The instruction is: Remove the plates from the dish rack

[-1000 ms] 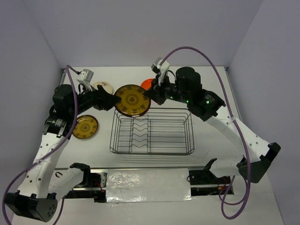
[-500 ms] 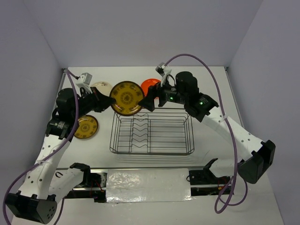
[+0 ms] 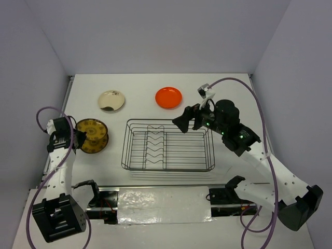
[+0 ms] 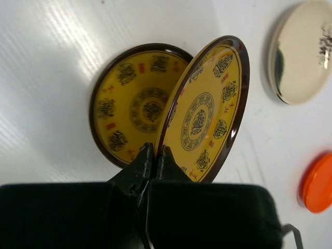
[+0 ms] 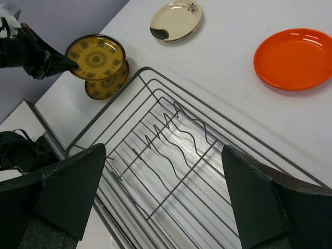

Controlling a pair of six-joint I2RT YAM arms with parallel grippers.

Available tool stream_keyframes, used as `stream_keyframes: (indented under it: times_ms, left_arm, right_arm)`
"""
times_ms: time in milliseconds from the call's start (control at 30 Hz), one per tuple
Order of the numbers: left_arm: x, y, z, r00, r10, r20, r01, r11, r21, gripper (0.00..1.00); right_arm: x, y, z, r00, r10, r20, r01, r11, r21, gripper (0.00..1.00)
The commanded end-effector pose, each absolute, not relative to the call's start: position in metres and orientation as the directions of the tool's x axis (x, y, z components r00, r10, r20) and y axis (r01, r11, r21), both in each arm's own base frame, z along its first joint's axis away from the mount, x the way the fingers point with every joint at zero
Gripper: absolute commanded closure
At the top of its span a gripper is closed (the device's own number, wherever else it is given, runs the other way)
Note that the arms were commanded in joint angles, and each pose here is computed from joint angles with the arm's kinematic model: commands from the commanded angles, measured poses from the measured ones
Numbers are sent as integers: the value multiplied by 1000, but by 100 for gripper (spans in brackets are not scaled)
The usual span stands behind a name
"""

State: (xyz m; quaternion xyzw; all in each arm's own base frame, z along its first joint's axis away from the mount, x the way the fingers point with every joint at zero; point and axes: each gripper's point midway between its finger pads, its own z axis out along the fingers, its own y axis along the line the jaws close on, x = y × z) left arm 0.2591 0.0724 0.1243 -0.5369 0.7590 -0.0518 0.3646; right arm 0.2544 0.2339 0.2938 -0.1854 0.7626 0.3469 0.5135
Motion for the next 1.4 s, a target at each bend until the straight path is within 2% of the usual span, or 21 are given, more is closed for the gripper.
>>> stream_keyframes:
  times_ms: [0, 33, 133, 167, 233, 267, 333, 367, 567, 600, 633, 667, 733, 767, 800, 867, 967, 1100, 1200, 1367]
  left_arm:
    - [262, 92, 130, -29, -851, -524, -787, 342, -513, 94]
    - [261, 94, 127, -25, -854, -519, -789, 336, -515, 93]
    - [259, 95, 124, -29, -854, -520, -794, 335, -507, 75]
    - [258, 95, 125, -30, -852, -522, -795, 336, -504, 57]
    - [254, 96, 128, -26, -849, -527, -800, 334, -499, 33]
    - [253, 96, 131, -24, -847, -531, -800, 335, -498, 16]
    - [250, 94, 134, -35, -848, -529, -798, 343, -496, 8]
    - [251, 93, 140, -38, -845, -534, -790, 353, -502, 0]
    - [263, 79, 182, -170, -785, -596, -667, 537, -517, 1]
    - [268, 75, 184, -245, -740, -626, -621, 615, -485, 0]
    - [280, 54, 194, -322, -711, -626, -500, 689, -525, 0]
    - [285, 48, 208, -381, -635, -672, -419, 767, -487, 0]
    - [293, 19, 207, -526, -524, -670, -333, 852, -405, 1]
    - [290, 27, 222, -534, -457, -711, -375, 882, -286, 1]
    - [291, -1, 226, -581, -360, -730, -303, 928, -217, 1]
    - [290, -11, 255, -548, -283, -787, -293, 946, -137, 0]
    - [281, -47, 295, -500, -214, -839, -170, 974, -148, 0]
    - [240, -77, 341, -423, -143, -894, 14, 986, -165, 0]
    - [207, -55, 356, -359, -190, -914, -13, 980, -199, 1]
    - [157, 10, 349, -296, -210, -932, -182, 970, -161, 0]
  right_arm:
    - [248, 224, 303, -346, 82, -935, -647, 701, 301, 0]
    - [244, 222, 305, -337, 83, -938, -653, 698, 296, 0]
    - [239, 218, 306, -326, 80, -942, -658, 696, 287, 0]
    - [237, 217, 309, -320, 80, -944, -660, 696, 283, 0]
    - [234, 215, 310, -319, 68, -945, -665, 694, 275, 0]
    - [232, 215, 311, -317, 67, -946, -668, 692, 273, 0]
    - [231, 212, 312, -313, 59, -948, -667, 697, 263, 0]
    - [230, 211, 314, -310, 59, -949, -666, 699, 261, 0]
    - [228, 189, 320, -294, 76, -953, -597, 764, 245, 0]
    - [226, 184, 318, -311, 77, -947, -573, 780, 252, 0]
    - [225, 177, 320, -317, 100, -943, -539, 799, 267, 0]
    - [231, 164, 319, -315, 116, -942, -474, 841, 261, 0]
    - [231, 143, 316, -350, 157, -924, -348, 894, 283, 0]
    - [235, 122, 316, -333, 177, -926, -243, 933, 266, 0]
    - [231, 112, 316, -344, 187, -920, -193, 945, 264, 0]
    - [224, 96, 322, -323, 189, -927, -150, 957, 247, 0]
    - [207, 79, 338, -277, 185, -943, -147, 962, 231, 0]
    - [172, 51, 366, -215, 197, -957, -155, 960, 233, 0]
    - [145, 27, 380, -174, 203, -964, -143, 963, 228, 0]
    - [116, 2, 380, -135, 222, -966, -123, 963, 239, 0]
